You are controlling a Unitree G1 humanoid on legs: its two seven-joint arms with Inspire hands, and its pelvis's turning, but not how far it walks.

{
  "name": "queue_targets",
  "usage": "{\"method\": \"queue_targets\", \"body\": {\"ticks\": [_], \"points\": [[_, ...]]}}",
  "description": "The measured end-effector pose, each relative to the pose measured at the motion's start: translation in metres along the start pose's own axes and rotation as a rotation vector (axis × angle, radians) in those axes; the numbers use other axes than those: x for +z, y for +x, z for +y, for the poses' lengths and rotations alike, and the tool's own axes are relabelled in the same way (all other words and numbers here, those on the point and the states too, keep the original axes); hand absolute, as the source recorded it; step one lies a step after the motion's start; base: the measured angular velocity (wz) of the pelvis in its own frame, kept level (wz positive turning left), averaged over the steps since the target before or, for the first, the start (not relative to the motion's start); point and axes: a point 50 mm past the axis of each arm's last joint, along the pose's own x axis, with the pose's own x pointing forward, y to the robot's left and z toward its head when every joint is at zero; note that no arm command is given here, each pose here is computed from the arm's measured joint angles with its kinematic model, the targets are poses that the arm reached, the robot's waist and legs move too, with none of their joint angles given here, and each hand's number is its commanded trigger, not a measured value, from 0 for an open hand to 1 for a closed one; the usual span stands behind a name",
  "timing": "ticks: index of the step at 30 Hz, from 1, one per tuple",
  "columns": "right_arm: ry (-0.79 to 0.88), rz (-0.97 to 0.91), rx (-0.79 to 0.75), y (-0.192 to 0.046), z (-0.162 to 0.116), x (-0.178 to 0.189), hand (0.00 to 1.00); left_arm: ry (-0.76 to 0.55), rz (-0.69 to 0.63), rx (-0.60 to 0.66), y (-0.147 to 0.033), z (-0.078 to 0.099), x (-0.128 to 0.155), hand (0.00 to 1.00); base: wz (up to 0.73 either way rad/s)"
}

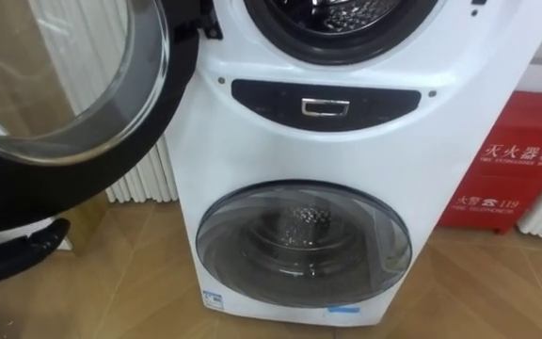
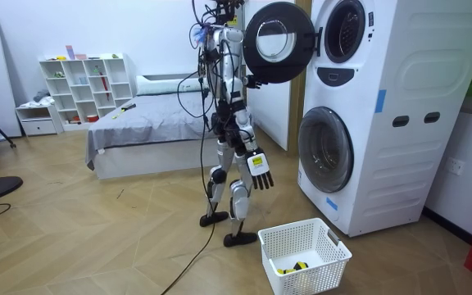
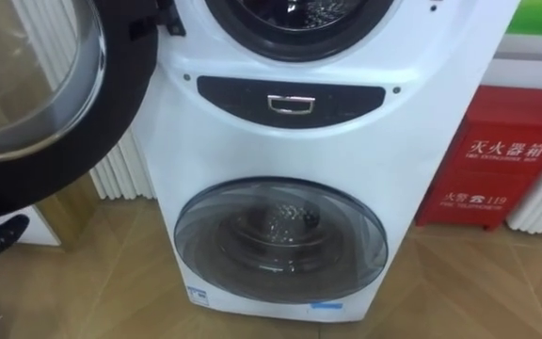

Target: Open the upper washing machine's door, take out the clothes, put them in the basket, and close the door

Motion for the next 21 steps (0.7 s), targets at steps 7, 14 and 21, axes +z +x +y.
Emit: {"method": "queue_targets", "body": {"ticks": [7, 14, 21], "points": [[-0.081, -0.028, 0.051, 0.003, 0.006, 0.017, 0.0, 0.037, 0.008, -0.084, -0.008, -0.029, -0.01, 0.0, 0.23], [-0.094, -0.047, 0.063, 0.005, 0.01, 0.025, 0.0, 0.1, 0.03, -0.208, -0.031, -0.051, -0.023, 0.0, 0.02], [-0.084, -0.045, 0.063, 0.005, 0.009, 0.024, 0.0, 0.202, 0.078, -0.452, -0.049, -0.082, -0.041, 0.0, 0.0]]}}
